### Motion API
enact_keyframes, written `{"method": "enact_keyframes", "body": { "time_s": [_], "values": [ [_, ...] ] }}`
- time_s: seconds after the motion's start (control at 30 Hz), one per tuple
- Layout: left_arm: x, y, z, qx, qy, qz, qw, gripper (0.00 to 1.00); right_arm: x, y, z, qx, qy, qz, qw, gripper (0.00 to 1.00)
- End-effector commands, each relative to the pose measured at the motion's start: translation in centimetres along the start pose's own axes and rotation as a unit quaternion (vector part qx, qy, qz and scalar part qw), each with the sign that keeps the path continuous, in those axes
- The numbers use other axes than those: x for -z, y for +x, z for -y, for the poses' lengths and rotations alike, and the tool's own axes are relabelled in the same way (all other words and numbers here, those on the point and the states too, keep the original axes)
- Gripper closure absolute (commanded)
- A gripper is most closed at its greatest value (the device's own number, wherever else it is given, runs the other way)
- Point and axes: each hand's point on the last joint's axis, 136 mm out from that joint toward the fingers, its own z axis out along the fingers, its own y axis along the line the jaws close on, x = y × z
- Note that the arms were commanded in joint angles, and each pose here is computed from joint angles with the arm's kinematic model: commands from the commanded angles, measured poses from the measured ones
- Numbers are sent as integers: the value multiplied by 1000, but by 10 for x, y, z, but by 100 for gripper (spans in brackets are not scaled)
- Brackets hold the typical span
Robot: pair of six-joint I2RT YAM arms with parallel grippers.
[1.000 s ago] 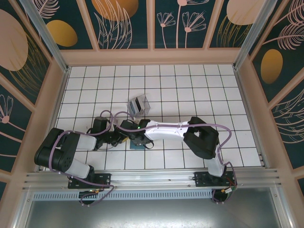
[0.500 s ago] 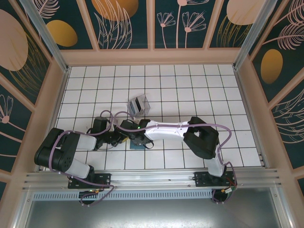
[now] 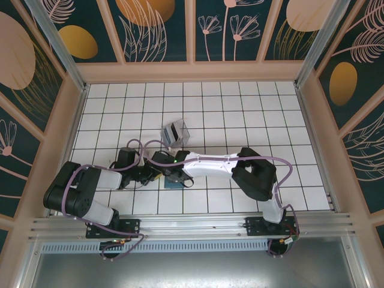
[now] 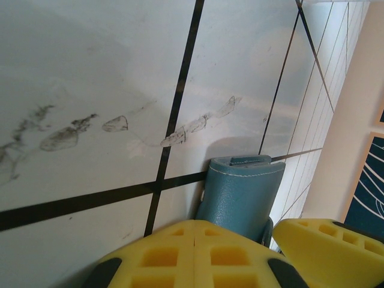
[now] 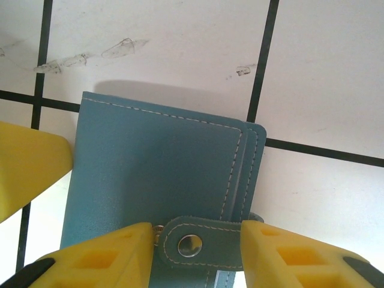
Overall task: Put the credit cards into the card holder
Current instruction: Close the button on the card holder.
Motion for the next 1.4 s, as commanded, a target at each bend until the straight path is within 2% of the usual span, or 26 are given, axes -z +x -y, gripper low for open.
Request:
{"method": "enact_keyframes", "body": {
  "time_s": [0.0, 0.2, 0.47, 0.67, 1.37],
  "values": [
    [-1, 9, -19, 19, -38, -13, 999, 96, 10, -7, 4, -16, -5, 18, 1000, 59],
    [0, 11, -21, 21, -41, -12, 999, 96, 12, -6, 6, -19, -7, 18, 1000, 77],
    [1, 11, -21, 21, -41, -10, 999, 96, 19, -9, 7, -23, -15, 26, 999, 88],
    [1, 10, -19, 20, -39, -7, 999, 96, 22, -9, 6, -22, -24, 28, 999, 91],
    [0, 10, -21, 21, -41, -9, 999, 96, -1, 0, 1, -23, -32, -1, 999, 92]
  ]
}}
